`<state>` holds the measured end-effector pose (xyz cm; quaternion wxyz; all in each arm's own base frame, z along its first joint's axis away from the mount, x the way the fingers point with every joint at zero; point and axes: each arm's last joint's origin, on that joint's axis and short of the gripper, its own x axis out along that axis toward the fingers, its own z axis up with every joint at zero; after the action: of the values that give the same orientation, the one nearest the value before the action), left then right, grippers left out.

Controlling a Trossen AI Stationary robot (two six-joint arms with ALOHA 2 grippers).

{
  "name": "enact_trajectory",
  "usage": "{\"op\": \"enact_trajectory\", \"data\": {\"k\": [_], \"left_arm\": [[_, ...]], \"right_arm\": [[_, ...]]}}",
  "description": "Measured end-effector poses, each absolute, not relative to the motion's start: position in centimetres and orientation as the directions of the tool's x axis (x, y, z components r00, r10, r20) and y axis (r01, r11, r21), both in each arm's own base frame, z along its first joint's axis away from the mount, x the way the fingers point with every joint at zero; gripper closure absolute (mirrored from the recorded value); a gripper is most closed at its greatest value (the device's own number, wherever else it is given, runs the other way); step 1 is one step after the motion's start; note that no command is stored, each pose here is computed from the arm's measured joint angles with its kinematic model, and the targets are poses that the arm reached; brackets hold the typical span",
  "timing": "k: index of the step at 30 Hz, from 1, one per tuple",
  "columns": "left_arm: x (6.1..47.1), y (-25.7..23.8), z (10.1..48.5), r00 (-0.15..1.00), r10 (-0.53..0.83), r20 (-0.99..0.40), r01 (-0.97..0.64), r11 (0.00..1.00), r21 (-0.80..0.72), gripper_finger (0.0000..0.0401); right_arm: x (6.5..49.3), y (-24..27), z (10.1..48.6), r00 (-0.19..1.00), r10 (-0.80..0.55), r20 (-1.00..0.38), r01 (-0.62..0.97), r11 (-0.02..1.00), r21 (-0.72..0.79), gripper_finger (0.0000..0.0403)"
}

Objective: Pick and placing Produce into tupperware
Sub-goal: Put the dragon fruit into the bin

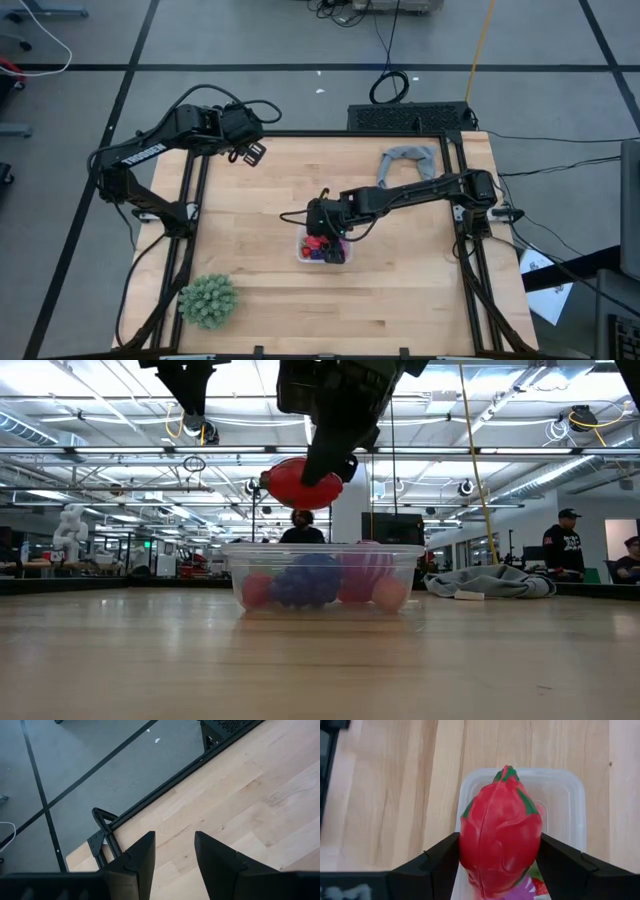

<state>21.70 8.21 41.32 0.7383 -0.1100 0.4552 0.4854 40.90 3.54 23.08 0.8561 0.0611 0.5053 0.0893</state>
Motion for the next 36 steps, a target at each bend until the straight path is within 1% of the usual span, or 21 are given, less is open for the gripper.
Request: {"op": "enact_trajectory", "data": {"k": [5,9,11,13,15,17,23,27,31,36], "left_arm": [[21.7,8.2,41.3,0.113,0.616,-0.779,-0.812,0.509,0.284,0.0258],[21.7,8.2,41.3,0.114,0.616,-0.779,-0.813,0.509,0.284,0.0258],[21.7,8.2,41.3,0.114,0.617,-0.779,-0.813,0.509,0.284,0.0258],[21.7,8.2,41.3,0.114,0.617,-0.779,-0.813,0.508,0.283,0.0258],[21.7,8.2,41.3,0.115,0.617,-0.778,-0.813,0.508,0.283,0.0258],[21.7,8.2,41.3,0.115,0.618,-0.778,-0.814,0.507,0.282,0.0258],[21.7,8.2,41.3,0.114,0.620,-0.776,-0.816,0.504,0.283,0.0258],[21.7,8.2,41.3,0.114,0.620,-0.776,-0.816,0.504,0.283,0.0258],[21.7,8.2,41.3,0.114,0.621,-0.776,-0.816,0.504,0.283,0.0258],[21.7,8.2,41.3,0.114,0.621,-0.776,-0.816,0.504,0.283,0.0258]], "right_arm": [[40.9,3.5,23.1,0.472,0.215,-0.855,-0.036,0.974,0.224,0.0172],[40.8,3.2,23.3,0.478,0.210,-0.853,-0.104,0.978,0.182,0.0171],[40.8,2.9,23.8,0.481,0.205,-0.853,-0.109,0.979,0.174,0.0171],[40.7,2.6,24.6,0.463,0.172,-0.869,-0.096,0.985,0.144,0.0171],[40.4,2.3,25.4,0.430,0.097,-0.897,-0.070,0.995,0.074,0.0171],[40.4,2.3,26.0,0.436,0.056,-0.898,-0.059,0.998,0.034,0.0171],[40.3,2.5,27.8,0.432,0.054,-0.900,-0.065,0.997,0.028,0.0171],[40.1,2.5,27.6,0.408,0.053,-0.912,-0.044,0.998,0.038,0.0171],[40.1,2.5,27.6,0.409,0.053,-0.911,-0.031,0.999,0.045,0.0171],[41.0,2.6,25.2,0.337,0.055,-0.940,-0.022,0.998,0.051,0.0171]]}}
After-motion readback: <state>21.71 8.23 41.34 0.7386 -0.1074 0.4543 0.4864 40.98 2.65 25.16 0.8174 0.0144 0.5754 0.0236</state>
